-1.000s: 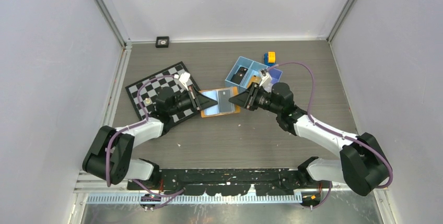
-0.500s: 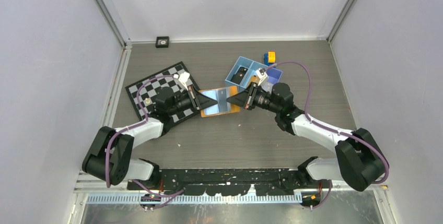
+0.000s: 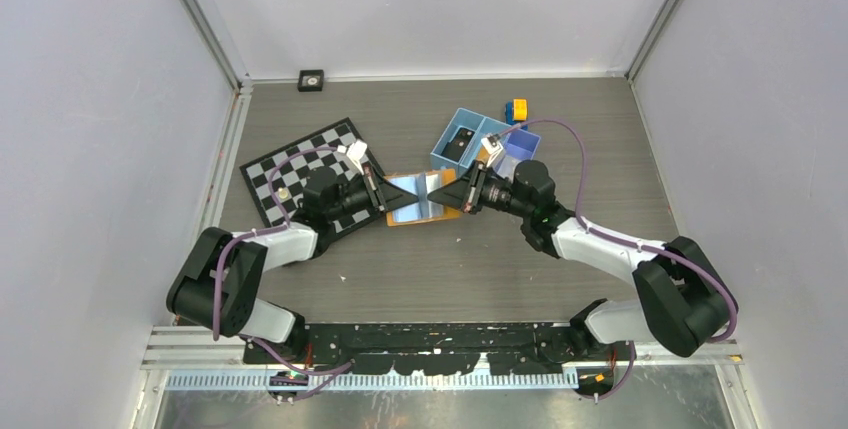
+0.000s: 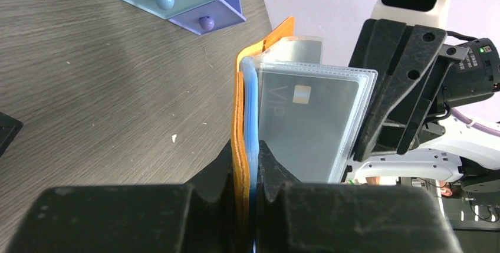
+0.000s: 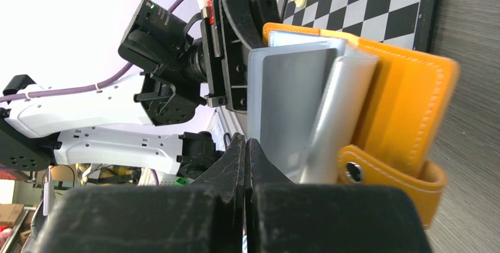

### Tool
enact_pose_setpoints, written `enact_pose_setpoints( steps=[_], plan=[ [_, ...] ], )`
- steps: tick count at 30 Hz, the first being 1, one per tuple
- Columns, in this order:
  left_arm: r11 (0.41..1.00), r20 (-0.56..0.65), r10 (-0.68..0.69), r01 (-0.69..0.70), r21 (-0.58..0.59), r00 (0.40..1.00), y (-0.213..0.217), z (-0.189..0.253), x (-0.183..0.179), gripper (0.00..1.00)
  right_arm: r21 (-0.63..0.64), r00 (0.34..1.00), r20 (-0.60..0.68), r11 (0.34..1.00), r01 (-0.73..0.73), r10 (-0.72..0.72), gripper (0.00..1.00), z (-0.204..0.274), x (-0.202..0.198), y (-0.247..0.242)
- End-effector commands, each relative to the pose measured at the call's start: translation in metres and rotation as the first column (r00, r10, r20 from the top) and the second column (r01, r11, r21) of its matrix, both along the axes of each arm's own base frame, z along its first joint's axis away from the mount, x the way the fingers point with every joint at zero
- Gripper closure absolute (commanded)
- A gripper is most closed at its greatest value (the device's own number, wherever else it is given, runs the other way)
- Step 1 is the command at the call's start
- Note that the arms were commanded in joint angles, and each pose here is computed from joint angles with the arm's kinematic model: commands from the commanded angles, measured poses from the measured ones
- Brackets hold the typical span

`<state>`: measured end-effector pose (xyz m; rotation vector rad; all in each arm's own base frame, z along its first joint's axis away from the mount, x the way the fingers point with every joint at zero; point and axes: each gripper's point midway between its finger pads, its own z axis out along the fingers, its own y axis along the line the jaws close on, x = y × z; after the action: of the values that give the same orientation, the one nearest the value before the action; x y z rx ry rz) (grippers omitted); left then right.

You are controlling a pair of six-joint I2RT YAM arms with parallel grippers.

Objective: Take the credit cards out of the card holder
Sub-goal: Remove the credit card from the card holder.

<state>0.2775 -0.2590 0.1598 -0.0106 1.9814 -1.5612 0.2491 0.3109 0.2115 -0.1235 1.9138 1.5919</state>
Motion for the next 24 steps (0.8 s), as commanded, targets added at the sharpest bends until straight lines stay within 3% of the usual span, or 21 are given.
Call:
enact_pose_setpoints(
  steps=[1,7,10,14,24],
  plan=[
    [0.999,0.076,-0.011,0.014,-0.037,0.997,-0.002,0.018,0.004,1.0,0.029,0.998,0.064,0.999,-0.018,0.016,1.0,0.022,0.0,0.007],
    [0.999,0.075,-0.013,0.016,-0.039,0.997,-0.002,0.019,0.005,1.0,-0.103,0.998,0.034,0.993,0.053,-0.05,1.0,0.0,0.01,0.002],
    [0.999,0.078,-0.006,0.009,-0.034,0.997,-0.001,0.019,0.005,1.0,-0.157,0.997,0.03,0.984,0.078,-0.074,0.84,-0.007,0.013,-0.003],
    [1.0,0.082,-0.004,0.007,-0.03,0.997,0.0,0.02,0.004,1.0,-0.127,0.998,0.039,0.991,0.044,-0.039,0.64,-0.002,0.008,0.002],
    [0.999,0.084,-0.01,0.012,-0.033,0.996,-0.001,0.02,0.004,1.0,-0.156,0.998,0.041,0.987,0.046,-0.04,0.57,-0.006,0.007,0.004]
  ],
)
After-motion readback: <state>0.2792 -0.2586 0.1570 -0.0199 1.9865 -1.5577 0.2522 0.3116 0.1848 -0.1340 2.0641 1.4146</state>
